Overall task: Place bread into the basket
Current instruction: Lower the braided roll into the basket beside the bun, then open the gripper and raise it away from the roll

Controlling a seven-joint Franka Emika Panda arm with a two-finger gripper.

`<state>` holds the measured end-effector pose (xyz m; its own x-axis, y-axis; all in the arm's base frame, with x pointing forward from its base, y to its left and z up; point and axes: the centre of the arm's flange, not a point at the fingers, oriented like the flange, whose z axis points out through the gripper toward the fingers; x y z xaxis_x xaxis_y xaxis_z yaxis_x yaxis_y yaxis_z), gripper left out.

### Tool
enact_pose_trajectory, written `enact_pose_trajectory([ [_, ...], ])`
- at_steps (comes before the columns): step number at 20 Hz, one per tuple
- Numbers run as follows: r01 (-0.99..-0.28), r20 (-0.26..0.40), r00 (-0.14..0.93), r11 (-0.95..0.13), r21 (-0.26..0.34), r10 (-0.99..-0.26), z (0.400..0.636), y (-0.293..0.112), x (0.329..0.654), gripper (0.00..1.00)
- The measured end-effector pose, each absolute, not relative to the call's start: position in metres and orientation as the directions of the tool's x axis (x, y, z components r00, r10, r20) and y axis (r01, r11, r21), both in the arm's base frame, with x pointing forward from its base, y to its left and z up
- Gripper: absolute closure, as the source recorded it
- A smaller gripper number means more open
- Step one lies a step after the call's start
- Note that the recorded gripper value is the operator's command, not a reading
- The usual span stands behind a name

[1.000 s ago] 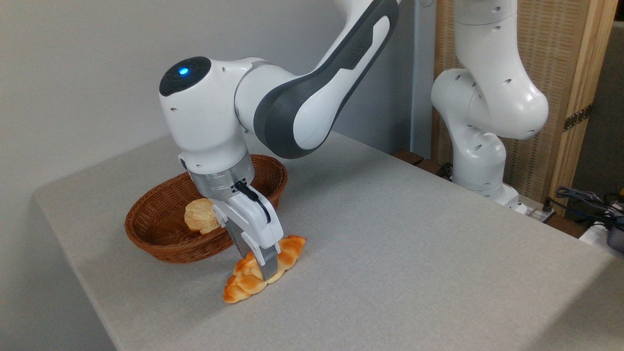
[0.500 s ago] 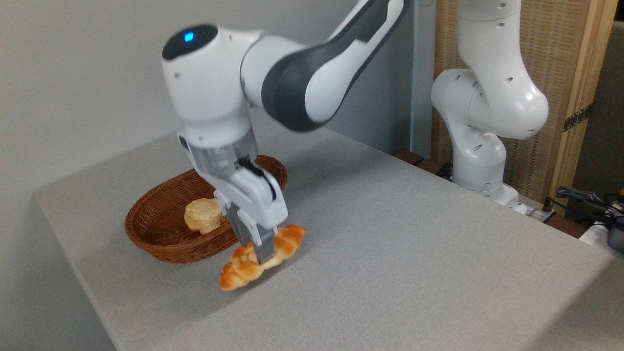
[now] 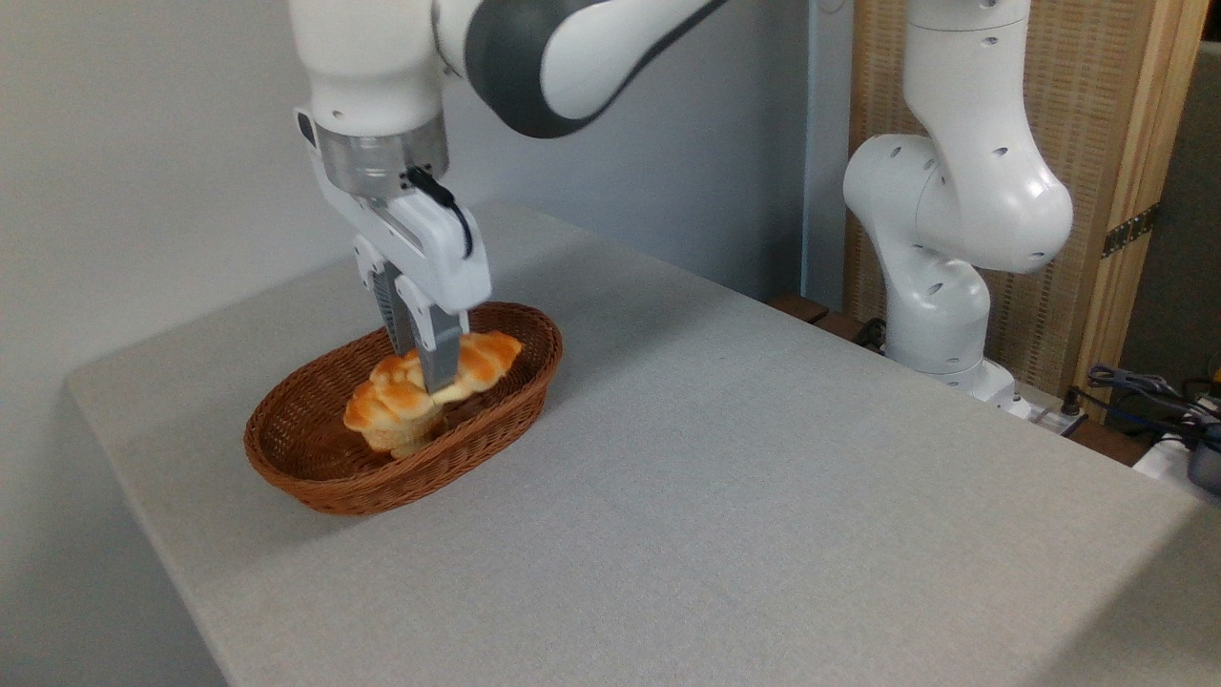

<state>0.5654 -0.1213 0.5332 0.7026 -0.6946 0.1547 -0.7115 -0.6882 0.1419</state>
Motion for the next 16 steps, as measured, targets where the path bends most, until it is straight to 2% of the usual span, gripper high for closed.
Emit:
enact_pose_trajectory([
  [2, -0.728, 0.148, 0.686, -0.669, 0.150, -0.712, 0.529, -0.144, 0.562, 0.57],
  [3, -0.735, 0.146, 0.678, -0.661, 0.153, -0.720, 0.526, -0.153, 0.561, 0.51],
  [5, -0.732, 0.156, 0.681, -0.665, 0.150, -0.715, 0.521, -0.164, 0.563, 0.14],
  [7, -0.720, 0.175, 0.693, -0.679, 0.143, -0.699, 0.515, -0.173, 0.568, 0.01],
  [11, -0.710, 0.178, 0.704, -0.688, 0.148, -0.688, 0.501, -0.176, 0.576, 0.00],
  [16, -0.712, 0.180, 0.702, -0.686, 0.148, -0.689, 0.500, -0.178, 0.578, 0.00],
])
